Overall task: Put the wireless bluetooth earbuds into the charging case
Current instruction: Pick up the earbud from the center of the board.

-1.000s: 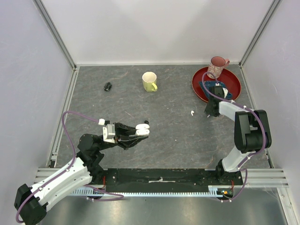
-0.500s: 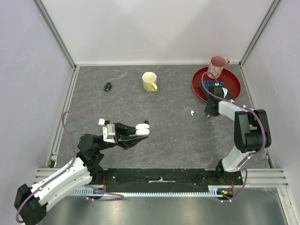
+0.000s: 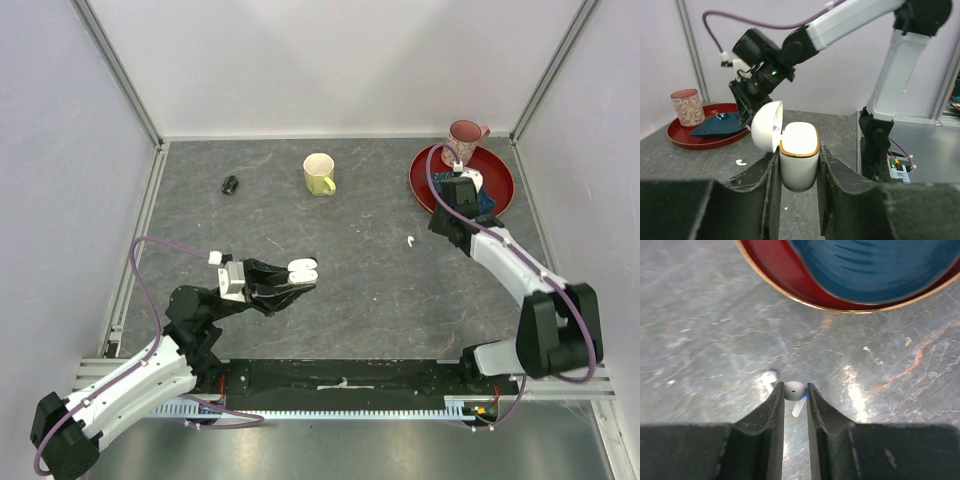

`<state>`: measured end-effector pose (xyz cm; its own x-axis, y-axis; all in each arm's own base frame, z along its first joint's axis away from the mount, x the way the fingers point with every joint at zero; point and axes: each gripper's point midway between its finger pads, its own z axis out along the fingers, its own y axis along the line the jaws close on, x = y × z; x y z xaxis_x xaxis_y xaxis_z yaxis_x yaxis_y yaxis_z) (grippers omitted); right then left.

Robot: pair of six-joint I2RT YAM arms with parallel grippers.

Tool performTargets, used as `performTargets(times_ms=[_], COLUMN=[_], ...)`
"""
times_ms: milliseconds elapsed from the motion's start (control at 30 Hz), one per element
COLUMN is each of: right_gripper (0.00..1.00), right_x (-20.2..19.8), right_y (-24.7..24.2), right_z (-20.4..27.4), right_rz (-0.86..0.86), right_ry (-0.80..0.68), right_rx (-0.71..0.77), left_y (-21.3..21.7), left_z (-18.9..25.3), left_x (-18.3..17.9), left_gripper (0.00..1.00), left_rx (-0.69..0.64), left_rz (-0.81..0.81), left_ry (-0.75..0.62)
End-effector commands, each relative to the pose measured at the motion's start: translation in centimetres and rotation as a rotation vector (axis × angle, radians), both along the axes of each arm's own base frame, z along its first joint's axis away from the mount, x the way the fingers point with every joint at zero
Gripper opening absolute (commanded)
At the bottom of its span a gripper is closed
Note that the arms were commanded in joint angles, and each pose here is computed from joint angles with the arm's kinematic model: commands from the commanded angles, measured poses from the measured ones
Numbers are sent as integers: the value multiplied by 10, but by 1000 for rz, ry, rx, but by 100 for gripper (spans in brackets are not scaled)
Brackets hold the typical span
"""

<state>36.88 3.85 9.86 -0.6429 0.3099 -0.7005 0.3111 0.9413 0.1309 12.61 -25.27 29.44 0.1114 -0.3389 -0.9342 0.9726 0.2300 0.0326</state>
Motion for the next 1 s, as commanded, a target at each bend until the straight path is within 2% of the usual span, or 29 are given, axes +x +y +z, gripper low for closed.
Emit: performTargets(times_ms=[0,333,767,967], right_gripper=[19,14,11,9], right_x=[-7,-50,-97,-114], right_y=[28,84,131,161], right_z=[47,161,252,275], right_rz=[75,240,428,517], right_ry=[-152,-514,-740,-808], right_rx=[13,162,318,390], left_y=[3,0,-7,-9], left_z=[10,13,15,15], left_x=[6,16,26,29], left_gripper=[2,2,2,2], left_rx=[-45,-75,-74,-71], left_rz=[35,52,62,62], left_ry=[25,97,122,130])
